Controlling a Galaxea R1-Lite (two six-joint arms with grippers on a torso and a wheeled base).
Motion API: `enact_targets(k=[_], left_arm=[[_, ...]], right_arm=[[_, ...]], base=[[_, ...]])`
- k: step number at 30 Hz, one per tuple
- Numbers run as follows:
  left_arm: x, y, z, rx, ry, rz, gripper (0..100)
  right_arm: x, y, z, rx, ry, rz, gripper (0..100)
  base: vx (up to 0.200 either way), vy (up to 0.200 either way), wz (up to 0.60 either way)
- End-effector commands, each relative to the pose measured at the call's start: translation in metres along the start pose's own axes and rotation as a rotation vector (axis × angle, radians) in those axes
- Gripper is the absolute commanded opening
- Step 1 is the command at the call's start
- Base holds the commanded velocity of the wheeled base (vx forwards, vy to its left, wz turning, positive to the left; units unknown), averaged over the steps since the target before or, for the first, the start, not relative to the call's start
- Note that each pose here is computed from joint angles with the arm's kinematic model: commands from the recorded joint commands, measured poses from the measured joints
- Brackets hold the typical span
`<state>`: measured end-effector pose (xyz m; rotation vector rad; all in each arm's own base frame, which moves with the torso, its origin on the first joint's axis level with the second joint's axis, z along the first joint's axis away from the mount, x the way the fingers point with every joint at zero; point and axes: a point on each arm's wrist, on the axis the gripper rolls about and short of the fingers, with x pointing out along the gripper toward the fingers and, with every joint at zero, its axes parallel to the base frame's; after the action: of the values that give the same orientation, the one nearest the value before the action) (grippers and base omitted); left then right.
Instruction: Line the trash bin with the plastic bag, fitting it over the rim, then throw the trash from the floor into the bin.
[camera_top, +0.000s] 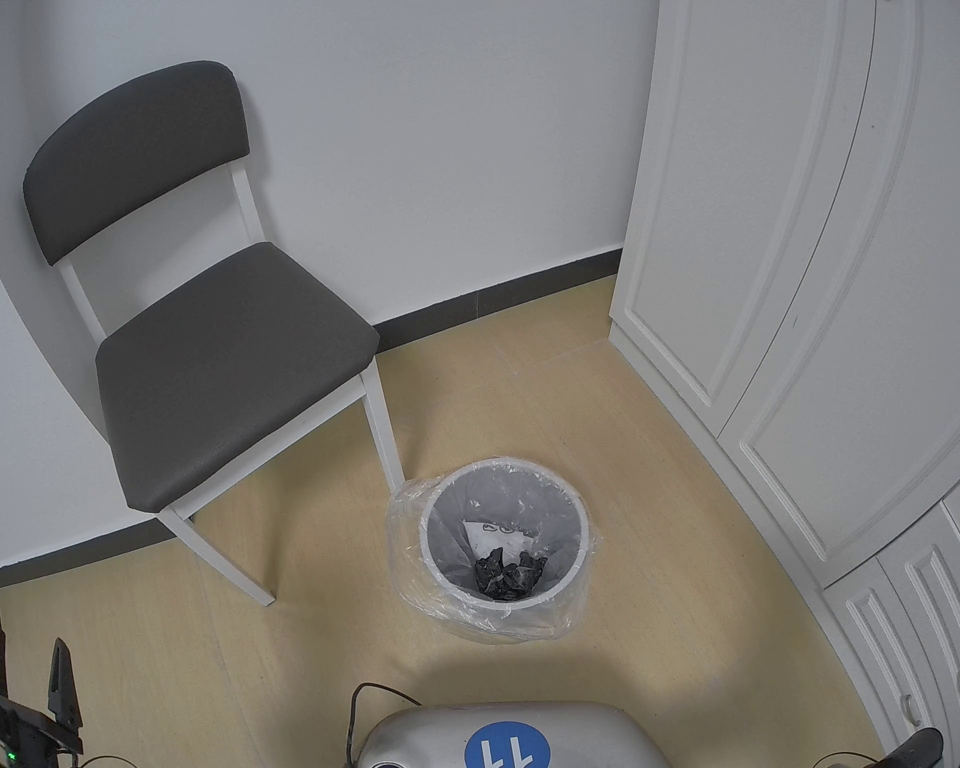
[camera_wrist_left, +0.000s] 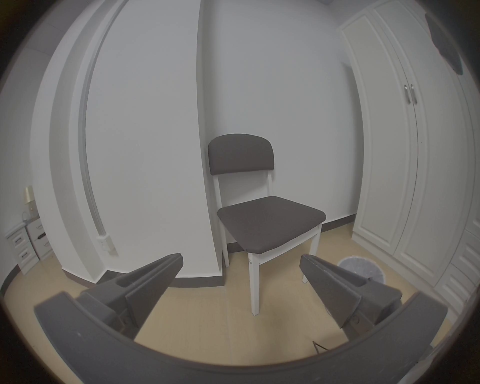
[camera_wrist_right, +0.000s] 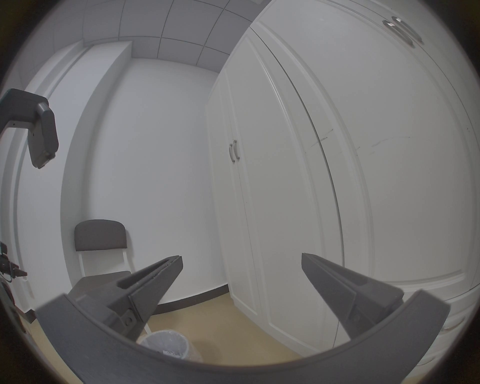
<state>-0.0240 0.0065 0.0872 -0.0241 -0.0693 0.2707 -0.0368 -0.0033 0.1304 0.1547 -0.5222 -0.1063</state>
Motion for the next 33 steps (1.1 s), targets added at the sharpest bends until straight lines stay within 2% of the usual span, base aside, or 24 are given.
enact_targets(k=[1,4,7,9,17,18,19,27,33], left_arm=[[0.0,0.0,-0.005,-0.02,-0.001,-0.021,100],[0.0,-0.002,-0.005,-0.023,0.001,-0.092,100],[-0.001,-0.005,-0.008,-0.02,0.039,-0.235,100],[-0.001,-0.006,-0.012,0.005,0.074,-0.296,100],[-0.001,-0.006,-0.012,0.027,0.072,-0.295,100],[-0.001,-0.006,-0.012,0.024,0.073,-0.292,100],[-0.001,-0.006,-0.012,0.024,0.073,-0.292,100],[-0.001,-0.006,-0.012,0.027,0.072,-0.292,100],[-0.001,-0.006,-0.012,0.028,0.072,-0.294,100]], right_arm=[[-0.002,-0.002,-0.009,-0.014,0.045,-0.018,100],[-0.002,-0.002,-0.01,-0.016,0.059,-0.02,100],[-0.002,-0.002,-0.012,-0.02,0.077,-0.02,100],[-0.002,-0.002,-0.013,-0.022,0.087,-0.023,100],[-0.003,-0.003,-0.018,-0.03,0.133,-0.047,100],[-0.004,-0.004,-0.023,-0.041,0.184,-0.053,100],[-0.004,-0.004,-0.023,-0.041,0.184,-0.053,100],[-0.011,-0.008,-0.047,-0.09,0.43,-0.071,100],[-0.012,-0.007,-0.048,-0.082,0.444,-0.013,100]], base=[[0.0,0.0,0.0],[0.0,0.0,0.0],[0.0,0.0,0.0],[0.0,0.0,0.0],[0.0,0.0,0.0],[0.0,0.0,0.0],[0.0,0.0,0.0],[0.0,0.0,0.0],[0.0,0.0,0.0]])
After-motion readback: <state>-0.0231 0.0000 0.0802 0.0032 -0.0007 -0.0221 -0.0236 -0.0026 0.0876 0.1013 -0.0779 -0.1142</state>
